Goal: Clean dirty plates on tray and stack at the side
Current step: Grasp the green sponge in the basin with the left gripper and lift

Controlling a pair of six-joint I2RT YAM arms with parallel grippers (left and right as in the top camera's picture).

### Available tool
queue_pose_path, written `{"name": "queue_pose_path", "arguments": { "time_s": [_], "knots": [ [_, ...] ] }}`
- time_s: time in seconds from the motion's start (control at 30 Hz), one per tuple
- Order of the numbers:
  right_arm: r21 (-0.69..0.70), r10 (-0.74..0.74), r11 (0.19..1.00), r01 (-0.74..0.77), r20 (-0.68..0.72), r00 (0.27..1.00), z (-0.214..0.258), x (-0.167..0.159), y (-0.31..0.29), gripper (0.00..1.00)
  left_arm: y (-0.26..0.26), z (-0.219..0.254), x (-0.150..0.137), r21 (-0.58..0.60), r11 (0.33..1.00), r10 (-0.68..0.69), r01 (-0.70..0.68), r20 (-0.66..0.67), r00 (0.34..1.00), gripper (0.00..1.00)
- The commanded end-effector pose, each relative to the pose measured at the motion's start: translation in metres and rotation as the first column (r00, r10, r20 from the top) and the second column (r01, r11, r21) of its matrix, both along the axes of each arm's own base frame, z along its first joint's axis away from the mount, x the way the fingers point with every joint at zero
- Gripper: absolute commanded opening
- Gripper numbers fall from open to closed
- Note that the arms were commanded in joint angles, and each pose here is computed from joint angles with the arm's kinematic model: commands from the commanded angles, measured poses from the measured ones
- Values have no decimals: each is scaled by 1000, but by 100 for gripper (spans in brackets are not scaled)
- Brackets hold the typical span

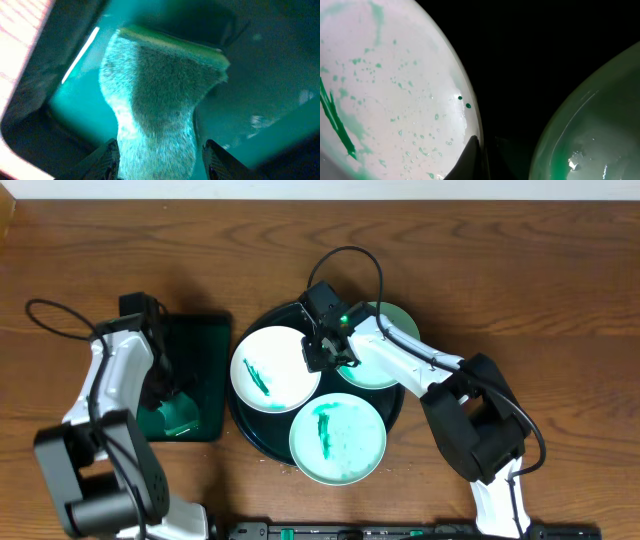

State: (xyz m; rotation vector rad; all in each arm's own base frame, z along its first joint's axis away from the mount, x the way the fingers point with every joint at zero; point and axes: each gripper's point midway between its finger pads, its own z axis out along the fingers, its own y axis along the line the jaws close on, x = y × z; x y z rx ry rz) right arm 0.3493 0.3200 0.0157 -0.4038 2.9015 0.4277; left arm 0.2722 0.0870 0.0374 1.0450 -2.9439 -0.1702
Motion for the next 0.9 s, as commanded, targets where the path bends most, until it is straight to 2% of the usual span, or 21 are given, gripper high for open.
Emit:
{"name": "queue_pose_path", "arguments": {
  "time_s": [0.0,0.33,0.4,0.47,0.53,0.57,0.73,0.87],
  "knots": [
    [2,21,1000,-21,-5,1000,-5,2,1,1,2,-14,-2,-8,998,-64,63,-55,996,55],
    [0,19,1000,-19,-2,1000,-5,3,0,1,1,-34,-6,-13,998,-58,58,-69,996,54],
    [-4,18,1000,-18,0,1000,-5,3,0,1,0,-39,-10,-15,998,-55,54,-74,996,47],
    [-8,17,1000,-17,3,1000,-5,4,-1,1,-1,-42,-12,-17,998,-55,54,-79,995,29],
    [-9,16,1000,-16,5,1000,-5,4,-1,1,-1,-42,-13,-17,998,-55,54,-79,995,18],
    [-9,16,1000,-16,5,1000,-5,4,-1,1,-1,-42,-12,-16,998,-55,54,-78,995,9],
    [-6,15,1000,-15,8,1000,-5,5,0,1,-2,-36,-10,-23,998,-56,55,-72,996,7],
    [-4,14,1000,-14,10,1000,-5,6,0,1,-2,-12,3,-25,998,-56,56,-19,998,7]
  ]
}}
